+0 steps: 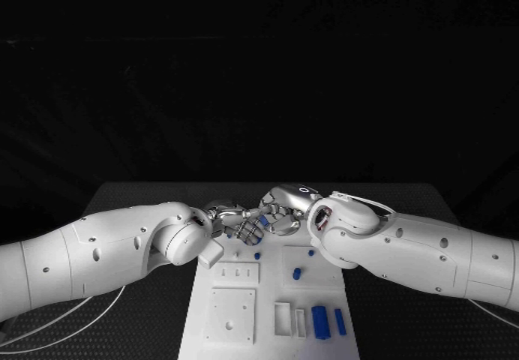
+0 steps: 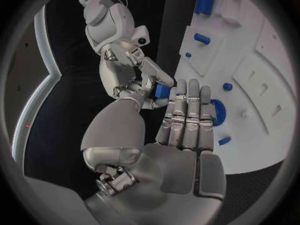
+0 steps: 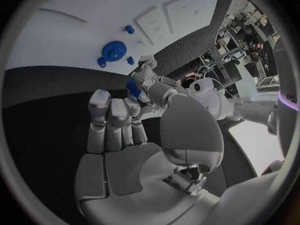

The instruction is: Assemble the parts on the task board

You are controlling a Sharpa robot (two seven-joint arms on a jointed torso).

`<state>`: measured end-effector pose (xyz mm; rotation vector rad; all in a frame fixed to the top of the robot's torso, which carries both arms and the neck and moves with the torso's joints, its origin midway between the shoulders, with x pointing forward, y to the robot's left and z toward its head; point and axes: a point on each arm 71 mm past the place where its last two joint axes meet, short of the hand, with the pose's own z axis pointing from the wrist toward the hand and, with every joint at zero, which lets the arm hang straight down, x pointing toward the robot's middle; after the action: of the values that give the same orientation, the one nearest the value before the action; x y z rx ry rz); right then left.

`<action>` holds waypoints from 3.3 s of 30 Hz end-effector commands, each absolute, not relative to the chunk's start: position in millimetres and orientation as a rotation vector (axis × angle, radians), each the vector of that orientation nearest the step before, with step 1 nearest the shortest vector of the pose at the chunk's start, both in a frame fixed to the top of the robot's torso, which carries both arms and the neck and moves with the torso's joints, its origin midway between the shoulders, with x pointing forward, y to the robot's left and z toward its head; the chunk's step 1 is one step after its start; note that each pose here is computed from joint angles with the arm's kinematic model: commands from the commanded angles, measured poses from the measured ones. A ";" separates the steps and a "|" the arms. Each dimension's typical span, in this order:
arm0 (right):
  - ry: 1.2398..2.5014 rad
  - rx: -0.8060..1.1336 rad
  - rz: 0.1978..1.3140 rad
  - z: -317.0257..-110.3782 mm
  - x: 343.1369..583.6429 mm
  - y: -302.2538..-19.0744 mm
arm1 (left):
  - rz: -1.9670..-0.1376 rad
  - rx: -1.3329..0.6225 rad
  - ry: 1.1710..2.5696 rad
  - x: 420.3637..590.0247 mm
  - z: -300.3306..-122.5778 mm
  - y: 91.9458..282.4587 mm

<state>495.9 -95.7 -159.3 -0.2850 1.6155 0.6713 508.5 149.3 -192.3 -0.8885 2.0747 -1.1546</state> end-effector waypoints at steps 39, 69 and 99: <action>1.626 -0.331 0.670 -164.1 488.8 -86.7 | -1.077 -0.891 2.101 509.4 -193.9 148.4; 1.647 -0.325 0.645 -169.9 490.7 -89.7 | -1.078 -0.906 2.094 508.3 -193.8 150.0; 1.672 -0.307 0.653 -175.5 487.9 -91.7 | -1.042 -0.873 2.073 509.1 -193.1 151.8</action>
<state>489.8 -91.3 -170.9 -0.2964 1.6462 0.6537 506.1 149.5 -197.2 -0.9023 2.1110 -1.0598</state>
